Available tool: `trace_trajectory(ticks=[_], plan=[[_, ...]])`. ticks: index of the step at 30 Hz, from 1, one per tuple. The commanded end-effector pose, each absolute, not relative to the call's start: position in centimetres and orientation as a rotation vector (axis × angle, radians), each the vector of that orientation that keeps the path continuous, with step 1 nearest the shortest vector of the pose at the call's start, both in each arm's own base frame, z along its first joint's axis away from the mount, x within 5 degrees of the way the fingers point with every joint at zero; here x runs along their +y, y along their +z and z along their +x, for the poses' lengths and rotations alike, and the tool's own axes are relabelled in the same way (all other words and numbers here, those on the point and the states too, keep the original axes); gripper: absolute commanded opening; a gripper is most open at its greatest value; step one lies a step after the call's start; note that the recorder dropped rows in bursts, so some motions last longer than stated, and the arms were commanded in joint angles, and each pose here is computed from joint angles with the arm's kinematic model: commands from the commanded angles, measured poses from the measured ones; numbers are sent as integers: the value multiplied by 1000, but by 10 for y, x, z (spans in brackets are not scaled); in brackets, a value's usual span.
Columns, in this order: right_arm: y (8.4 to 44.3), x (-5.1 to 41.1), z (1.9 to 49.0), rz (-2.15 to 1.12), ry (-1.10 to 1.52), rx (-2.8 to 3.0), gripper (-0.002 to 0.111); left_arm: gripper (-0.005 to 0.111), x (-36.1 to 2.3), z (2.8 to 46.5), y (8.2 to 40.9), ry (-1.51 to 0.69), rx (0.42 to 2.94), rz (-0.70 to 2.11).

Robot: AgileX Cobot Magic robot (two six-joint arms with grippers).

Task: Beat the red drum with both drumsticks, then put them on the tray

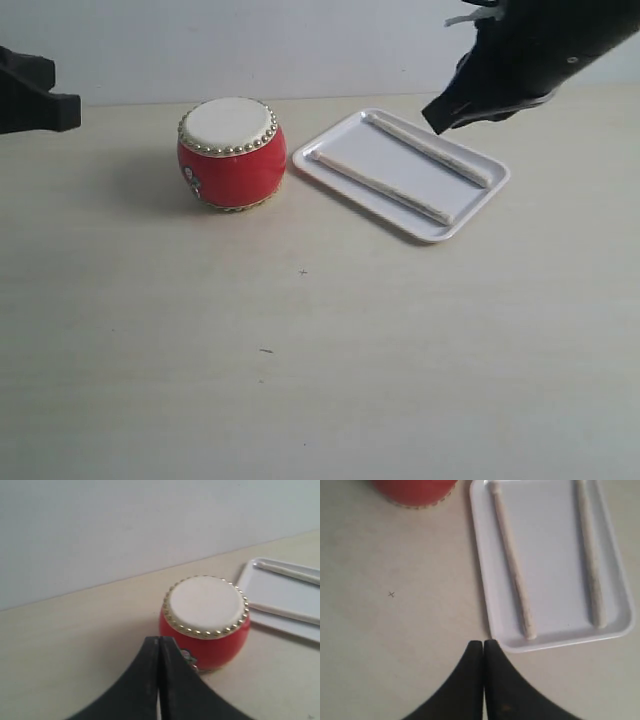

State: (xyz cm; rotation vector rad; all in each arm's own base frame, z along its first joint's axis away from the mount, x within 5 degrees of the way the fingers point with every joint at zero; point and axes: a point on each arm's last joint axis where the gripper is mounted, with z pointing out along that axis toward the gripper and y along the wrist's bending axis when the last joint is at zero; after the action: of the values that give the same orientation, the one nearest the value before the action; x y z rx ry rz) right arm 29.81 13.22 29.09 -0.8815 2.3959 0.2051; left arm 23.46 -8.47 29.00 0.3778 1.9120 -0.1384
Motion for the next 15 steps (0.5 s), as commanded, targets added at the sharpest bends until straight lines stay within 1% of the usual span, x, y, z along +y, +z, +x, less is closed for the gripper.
trace_trajectory(ticks=[1, 3, 6, 9, 15], plan=[[303, 115, 270, -817, 140, 2152, 0, 0, -91, 215, 291, -245, 1890, 469], [306, 109, 260, -755, 144, 2096, 0, 0, -90, 209, 291, -280, 1893, 448], [310, 107, 249, -606, 247, 2119, 0, 0, -89, 205, 290, -308, 1898, 409], [314, 107, 246, -536, 304, 2122, 0, 0, -89, 205, 290, -308, 1898, 409], [315, 108, 246, -529, 312, 2122, 0, 0, -89, 205, 291, -305, 1896, 409]])
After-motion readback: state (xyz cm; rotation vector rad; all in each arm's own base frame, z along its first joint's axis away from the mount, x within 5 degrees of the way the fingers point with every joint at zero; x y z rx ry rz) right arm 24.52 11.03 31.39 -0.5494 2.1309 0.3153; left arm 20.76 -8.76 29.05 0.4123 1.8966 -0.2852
